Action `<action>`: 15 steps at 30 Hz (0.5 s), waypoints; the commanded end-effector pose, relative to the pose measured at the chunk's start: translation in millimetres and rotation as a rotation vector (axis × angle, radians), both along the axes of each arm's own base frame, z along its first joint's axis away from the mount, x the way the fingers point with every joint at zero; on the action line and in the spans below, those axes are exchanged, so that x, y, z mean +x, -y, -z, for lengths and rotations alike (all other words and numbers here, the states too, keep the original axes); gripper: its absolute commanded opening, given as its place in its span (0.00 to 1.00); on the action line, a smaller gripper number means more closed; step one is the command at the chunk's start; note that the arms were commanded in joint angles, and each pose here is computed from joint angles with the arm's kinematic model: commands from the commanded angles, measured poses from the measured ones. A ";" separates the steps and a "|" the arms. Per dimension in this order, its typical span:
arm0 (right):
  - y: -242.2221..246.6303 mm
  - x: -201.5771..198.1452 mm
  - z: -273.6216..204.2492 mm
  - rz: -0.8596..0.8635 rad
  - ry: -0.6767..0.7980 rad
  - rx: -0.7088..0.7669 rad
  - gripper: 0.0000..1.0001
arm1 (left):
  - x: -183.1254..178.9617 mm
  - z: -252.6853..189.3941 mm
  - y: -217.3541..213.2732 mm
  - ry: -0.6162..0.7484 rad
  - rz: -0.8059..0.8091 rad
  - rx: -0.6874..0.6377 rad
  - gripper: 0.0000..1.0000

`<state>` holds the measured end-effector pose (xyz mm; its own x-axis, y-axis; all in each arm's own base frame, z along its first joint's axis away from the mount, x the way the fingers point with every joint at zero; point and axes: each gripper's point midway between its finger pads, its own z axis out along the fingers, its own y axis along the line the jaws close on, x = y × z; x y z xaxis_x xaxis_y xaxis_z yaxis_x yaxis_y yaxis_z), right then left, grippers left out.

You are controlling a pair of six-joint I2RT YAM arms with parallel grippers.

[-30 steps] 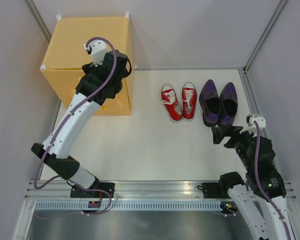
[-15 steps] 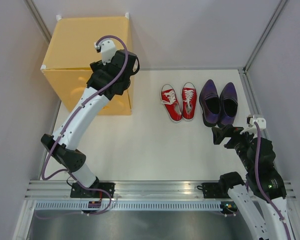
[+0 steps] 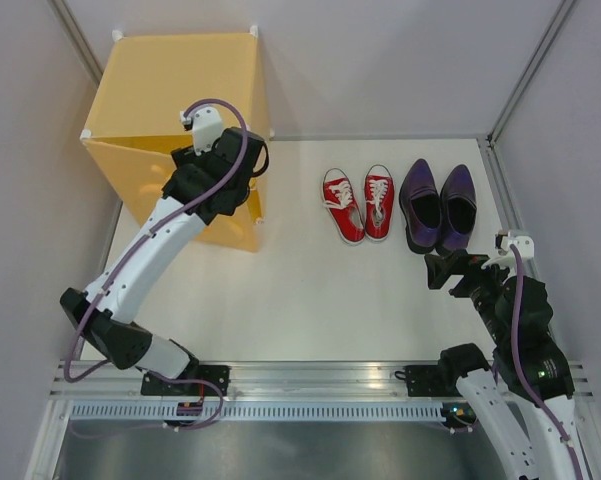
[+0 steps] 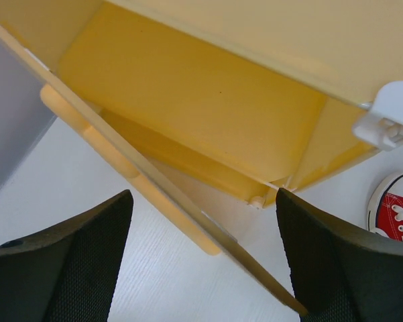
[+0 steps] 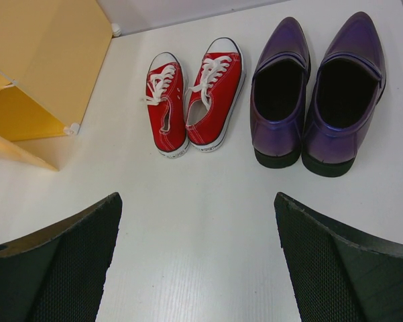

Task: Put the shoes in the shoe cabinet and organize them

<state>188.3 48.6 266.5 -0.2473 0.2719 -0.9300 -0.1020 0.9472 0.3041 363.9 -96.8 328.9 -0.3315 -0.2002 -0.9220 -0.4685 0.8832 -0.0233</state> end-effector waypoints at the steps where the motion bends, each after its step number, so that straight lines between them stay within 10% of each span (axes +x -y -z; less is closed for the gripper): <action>1: 1.3 3.3 -8.8 0.017 0.039 0.019 0.98 | -25.0 -30.8 -31.2 0.090 -0.062 0.011 0.89; 15: 0.5 4.9 -5.9 0.016 0.024 0.017 0.98 | -109.6 -16.0 -93.8 0.041 -0.040 0.087 0.86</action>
<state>188.4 48.5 266.5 -0.2472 0.2719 -0.9300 -0.1017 0.9472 0.3040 269.8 -21.7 352.5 -0.2369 -0.2016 -0.9504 -0.4811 0.8742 -0.0655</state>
